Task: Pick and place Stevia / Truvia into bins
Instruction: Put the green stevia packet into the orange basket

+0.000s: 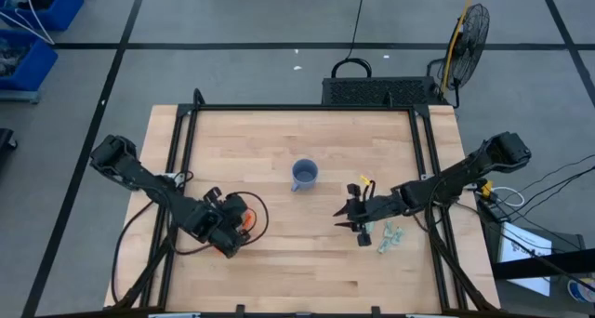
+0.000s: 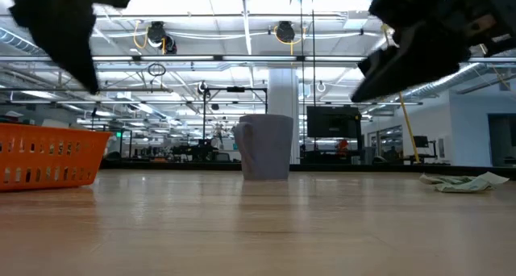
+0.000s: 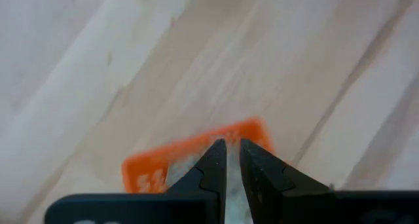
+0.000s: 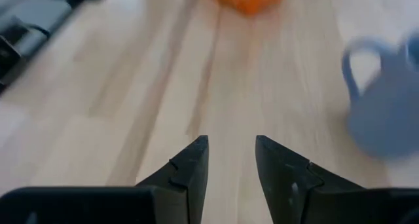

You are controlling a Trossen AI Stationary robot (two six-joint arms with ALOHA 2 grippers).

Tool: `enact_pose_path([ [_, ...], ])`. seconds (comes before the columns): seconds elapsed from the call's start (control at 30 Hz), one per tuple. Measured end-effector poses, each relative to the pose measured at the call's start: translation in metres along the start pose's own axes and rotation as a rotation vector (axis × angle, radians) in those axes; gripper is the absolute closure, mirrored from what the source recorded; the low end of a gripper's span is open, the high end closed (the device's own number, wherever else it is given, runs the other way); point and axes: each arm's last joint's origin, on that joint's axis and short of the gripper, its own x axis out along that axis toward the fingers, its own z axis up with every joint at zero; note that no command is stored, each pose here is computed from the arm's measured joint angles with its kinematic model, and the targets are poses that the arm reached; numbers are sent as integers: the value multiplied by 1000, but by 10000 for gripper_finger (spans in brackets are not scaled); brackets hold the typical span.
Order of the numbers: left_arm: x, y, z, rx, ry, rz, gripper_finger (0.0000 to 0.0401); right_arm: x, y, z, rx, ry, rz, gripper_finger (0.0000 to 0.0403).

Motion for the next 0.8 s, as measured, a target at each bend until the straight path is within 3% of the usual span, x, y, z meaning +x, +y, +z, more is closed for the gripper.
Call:
enact_pose_path([
  [0.27,-6,-14,16,81,-164,-86,350,-9,4,-35,164,374,-68,284],
  [0.8,-3,-12,23,63,-162,-96,350,-15,4,-75,135,433,-197,284],
])
